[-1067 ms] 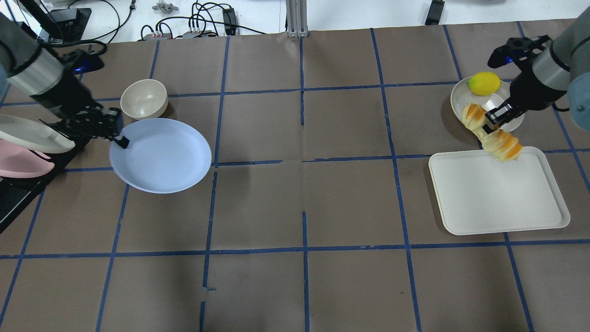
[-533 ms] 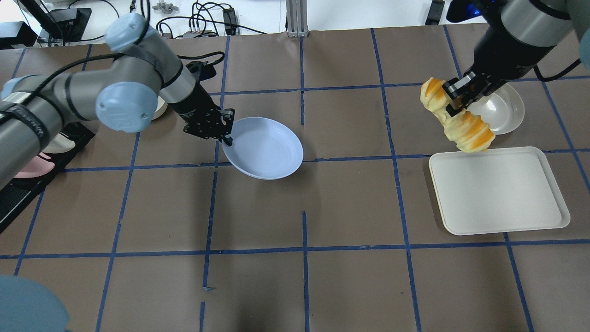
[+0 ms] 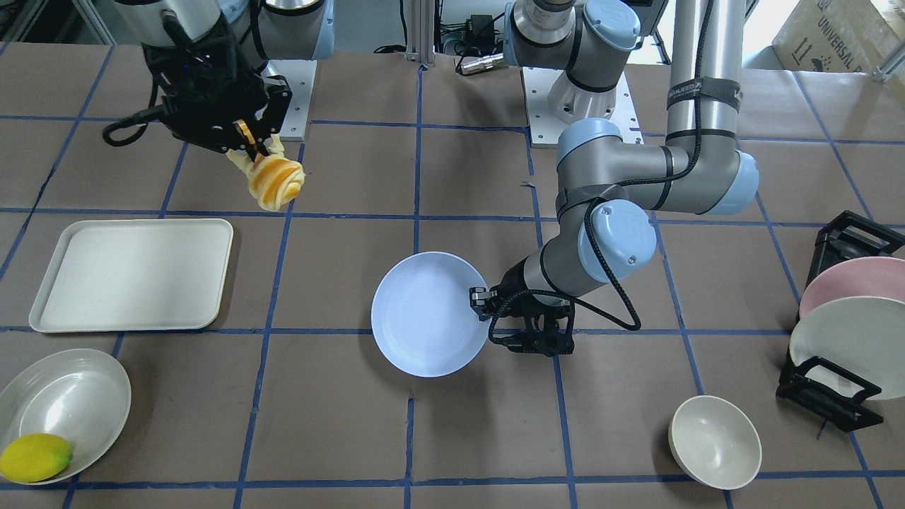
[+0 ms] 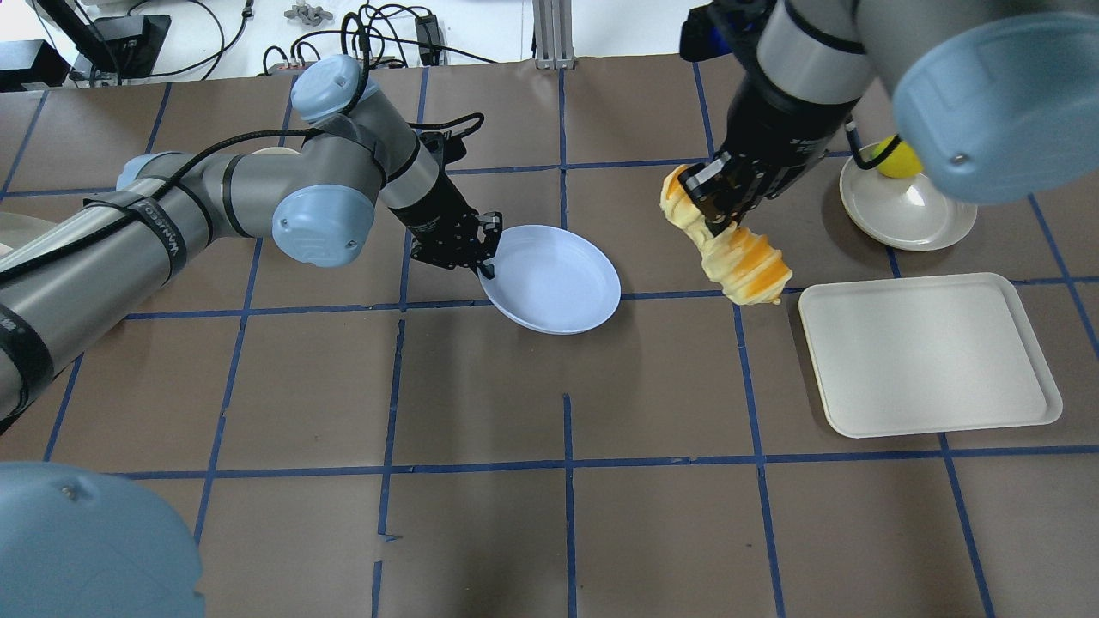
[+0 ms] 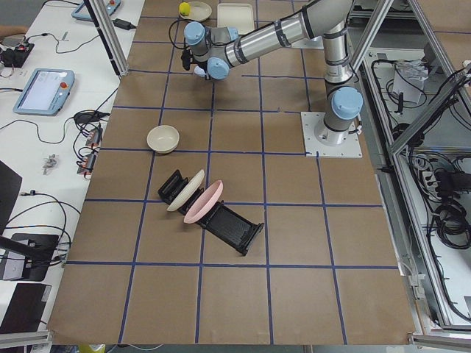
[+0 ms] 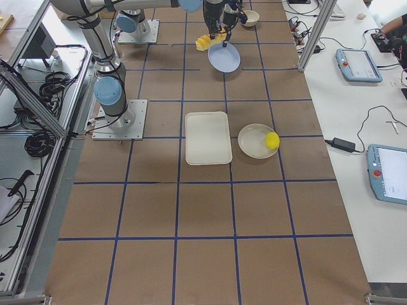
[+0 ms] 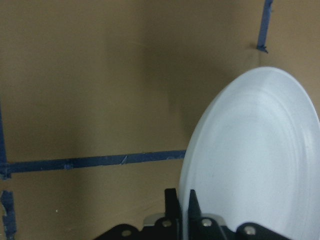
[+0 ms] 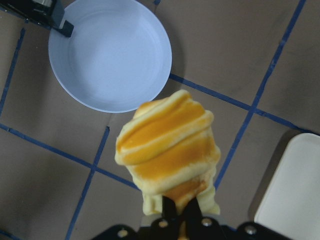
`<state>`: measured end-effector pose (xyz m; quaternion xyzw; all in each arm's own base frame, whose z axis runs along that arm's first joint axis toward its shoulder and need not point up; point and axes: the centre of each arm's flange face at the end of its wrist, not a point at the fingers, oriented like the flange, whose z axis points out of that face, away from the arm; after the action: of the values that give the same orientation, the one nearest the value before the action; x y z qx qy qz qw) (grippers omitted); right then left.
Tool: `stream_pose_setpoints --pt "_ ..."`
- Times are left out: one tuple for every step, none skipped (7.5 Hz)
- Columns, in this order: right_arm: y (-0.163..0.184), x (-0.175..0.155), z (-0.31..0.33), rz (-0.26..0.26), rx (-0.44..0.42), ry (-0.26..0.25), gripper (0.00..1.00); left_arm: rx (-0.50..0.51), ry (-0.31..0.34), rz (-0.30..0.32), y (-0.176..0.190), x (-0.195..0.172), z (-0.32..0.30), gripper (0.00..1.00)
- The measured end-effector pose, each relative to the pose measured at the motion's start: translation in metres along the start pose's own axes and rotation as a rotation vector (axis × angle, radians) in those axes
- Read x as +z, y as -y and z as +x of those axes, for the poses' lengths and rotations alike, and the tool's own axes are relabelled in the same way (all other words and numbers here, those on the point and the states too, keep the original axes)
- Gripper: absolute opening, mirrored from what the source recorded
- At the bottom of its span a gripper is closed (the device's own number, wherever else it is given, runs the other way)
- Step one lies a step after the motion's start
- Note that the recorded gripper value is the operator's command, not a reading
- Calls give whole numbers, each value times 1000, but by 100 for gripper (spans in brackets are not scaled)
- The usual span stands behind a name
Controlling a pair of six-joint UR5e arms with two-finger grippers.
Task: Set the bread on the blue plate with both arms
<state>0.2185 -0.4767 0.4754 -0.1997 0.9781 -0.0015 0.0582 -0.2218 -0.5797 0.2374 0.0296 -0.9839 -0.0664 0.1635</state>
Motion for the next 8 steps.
stream_pose_setpoints --pt "23 30 -14 -5 -1 2 17 -13 -3 19 2 5 5 100" --pt "53 68 -22 -3 -1 -2 22 -47 -8 42 5 5 9 100" --pt "78 105 -24 6 -4 -11 69 -66 -12 63 7 -2 10 100" --pt "98 138 -24 12 -10 -17 100 -74 -13 82 5 -13 10 100" --pt "110 163 -22 14 -15 -26 100 -81 -6 103 -1 -31 8 100" --pt "118 177 -22 24 -23 -58 100 -86 26 126 -9 -59 1 100" --pt "120 182 -27 31 -32 -101 100 -67 82 137 -20 -88 -11 100" --pt "120 183 -35 38 -27 -133 100 -34 152 144 -34 -118 -22 100"
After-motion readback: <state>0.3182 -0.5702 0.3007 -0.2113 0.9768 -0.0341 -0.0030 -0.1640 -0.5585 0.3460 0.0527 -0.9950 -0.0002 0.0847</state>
